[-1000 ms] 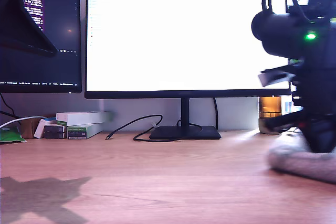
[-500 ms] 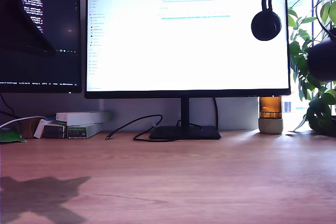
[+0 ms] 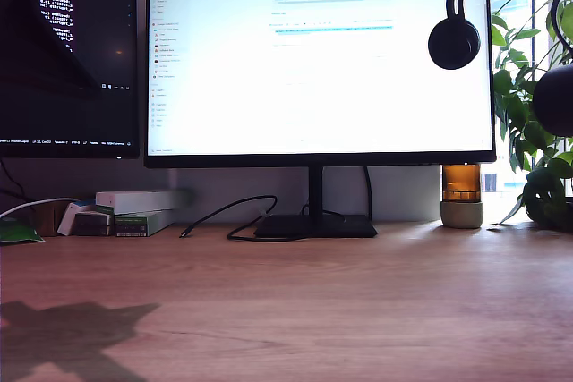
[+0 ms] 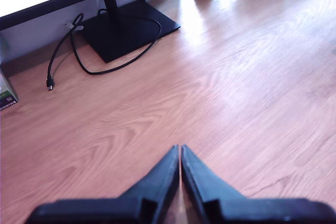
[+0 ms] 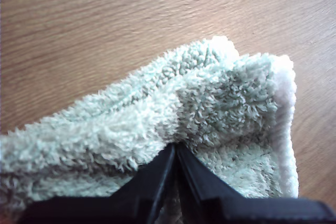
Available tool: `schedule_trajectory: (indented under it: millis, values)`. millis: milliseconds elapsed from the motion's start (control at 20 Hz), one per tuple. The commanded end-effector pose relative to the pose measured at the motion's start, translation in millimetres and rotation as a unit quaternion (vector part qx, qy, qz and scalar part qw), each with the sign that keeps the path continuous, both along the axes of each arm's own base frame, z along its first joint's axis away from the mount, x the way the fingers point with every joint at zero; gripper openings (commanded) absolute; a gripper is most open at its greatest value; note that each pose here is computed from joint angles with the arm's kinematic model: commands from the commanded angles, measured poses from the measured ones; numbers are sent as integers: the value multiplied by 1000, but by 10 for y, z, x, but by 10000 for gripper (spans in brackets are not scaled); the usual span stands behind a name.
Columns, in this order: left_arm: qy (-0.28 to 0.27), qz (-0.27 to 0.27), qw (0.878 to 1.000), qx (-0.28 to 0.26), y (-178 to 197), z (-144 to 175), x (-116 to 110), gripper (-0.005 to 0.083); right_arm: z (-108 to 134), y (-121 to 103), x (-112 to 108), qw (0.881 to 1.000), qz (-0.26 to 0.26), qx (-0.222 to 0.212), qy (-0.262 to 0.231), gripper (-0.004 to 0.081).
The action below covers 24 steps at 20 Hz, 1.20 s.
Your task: Fold the tea towel to a neat square and place it to the right
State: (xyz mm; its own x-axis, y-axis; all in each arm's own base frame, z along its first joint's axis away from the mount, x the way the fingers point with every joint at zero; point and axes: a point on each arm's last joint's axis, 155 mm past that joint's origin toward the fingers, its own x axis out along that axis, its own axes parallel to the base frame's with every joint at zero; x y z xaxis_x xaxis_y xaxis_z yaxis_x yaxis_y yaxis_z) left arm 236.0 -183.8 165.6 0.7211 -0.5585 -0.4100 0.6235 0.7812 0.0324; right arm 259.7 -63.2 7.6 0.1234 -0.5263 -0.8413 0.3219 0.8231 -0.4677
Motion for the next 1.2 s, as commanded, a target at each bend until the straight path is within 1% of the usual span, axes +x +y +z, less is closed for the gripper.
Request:
schedule_trajectory:
  millis: [0, 200, 250, 350, 500, 600, 750, 900, 1050, 1150]
  values:
    - [8, 0, 1000, 7, 14, -118, -13, -24, -294, 12, -463, 996, 0, 12, 84, -12]
    - [9, -5, 1000, 5, 0, -119, -25, -24, -132, -28, -370, 999, 7, -5, 51, -12]
    - [9, -5, 1000, 5, -2, -118, -26, -24, -92, -18, -328, 999, 18, -7, 43, -12]
    - [10, -7, 1000, 4, -9, -117, -31, -24, 13, -21, -227, 999, 26, -16, 13, -12]
    - [11, -11, 1000, 3, -19, -117, -39, -24, 150, 32, -40, 998, 39, -13, -37, -12]
    - [11, -12, 1000, 2, -23, -118, -43, -24, 237, 33, 65, 997, 45, -17, -60, -12]
    - [12, -14, 1000, 2, -29, -118, -47, -24, 351, 10, 180, 995, 49, -29, -80, -12]
    - [11, -14, 1000, 1, -30, -115, -46, -24, 449, 31, 269, 993, 66, -32, -92, -12]
    - [7, -14, 1000, -2, -36, -90, -37, -24, 673, 189, 326, 987, 94, -20, -131, -12]
    - [4, -14, 1000, -4, -41, -72, -30, -24, 865, 405, 333, 978, 129, 5, -164, -12]
